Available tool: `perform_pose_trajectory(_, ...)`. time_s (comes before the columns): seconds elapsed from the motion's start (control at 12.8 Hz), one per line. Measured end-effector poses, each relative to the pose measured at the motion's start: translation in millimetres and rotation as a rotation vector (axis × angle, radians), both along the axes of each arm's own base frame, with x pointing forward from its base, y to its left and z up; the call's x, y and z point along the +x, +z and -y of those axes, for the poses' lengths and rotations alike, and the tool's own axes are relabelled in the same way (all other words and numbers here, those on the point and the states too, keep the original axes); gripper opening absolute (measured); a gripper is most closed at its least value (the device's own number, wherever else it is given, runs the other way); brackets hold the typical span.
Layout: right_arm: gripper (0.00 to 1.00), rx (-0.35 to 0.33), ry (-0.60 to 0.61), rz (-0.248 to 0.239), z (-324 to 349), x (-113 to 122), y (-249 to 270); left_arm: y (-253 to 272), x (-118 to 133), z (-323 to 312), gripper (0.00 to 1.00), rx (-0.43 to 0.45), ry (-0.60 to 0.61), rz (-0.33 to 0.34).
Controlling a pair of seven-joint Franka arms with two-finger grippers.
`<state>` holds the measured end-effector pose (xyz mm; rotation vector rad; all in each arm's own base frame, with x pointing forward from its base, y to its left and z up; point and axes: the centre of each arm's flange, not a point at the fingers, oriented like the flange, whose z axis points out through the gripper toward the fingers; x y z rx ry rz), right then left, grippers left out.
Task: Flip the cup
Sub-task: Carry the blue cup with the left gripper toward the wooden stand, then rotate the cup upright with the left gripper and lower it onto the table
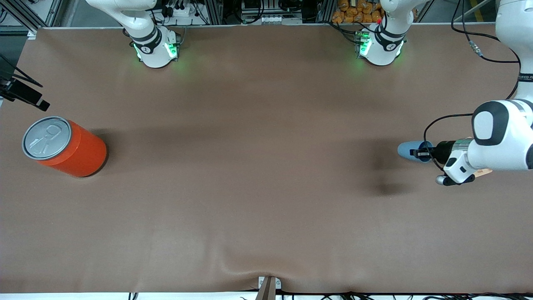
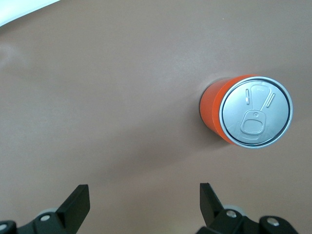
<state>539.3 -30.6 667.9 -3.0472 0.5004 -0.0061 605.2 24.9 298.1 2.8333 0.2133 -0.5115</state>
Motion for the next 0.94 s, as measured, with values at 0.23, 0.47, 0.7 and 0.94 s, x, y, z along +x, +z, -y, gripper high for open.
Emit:
perform_pose_trajectory(0.23, 1.0, 0.0, 0.0, 0.0, 0, 0, 0, 1, 3, 1, 0.05, 0.018, 0.015, 0.015)
perform_pose_trajectory(0.47, 1.0, 0.0, 0.0, 0.0, 0, 0, 0, 1, 6, 0, 0.05, 0.026, 0.036, 0.037)
perform_pose_trajectory(0.7, 1.0, 0.0, 0.0, -0.001, 0, 0, 0, -5, 8, 14, 0.05, 0.051, 0.061, 0.061)
perform_pose_trajectory(0.94, 1.0, 0.0, 0.0, -0.003, 0, 0, -1, -31, 5, 27, 0.05, 0.079, 0.096, 0.104)
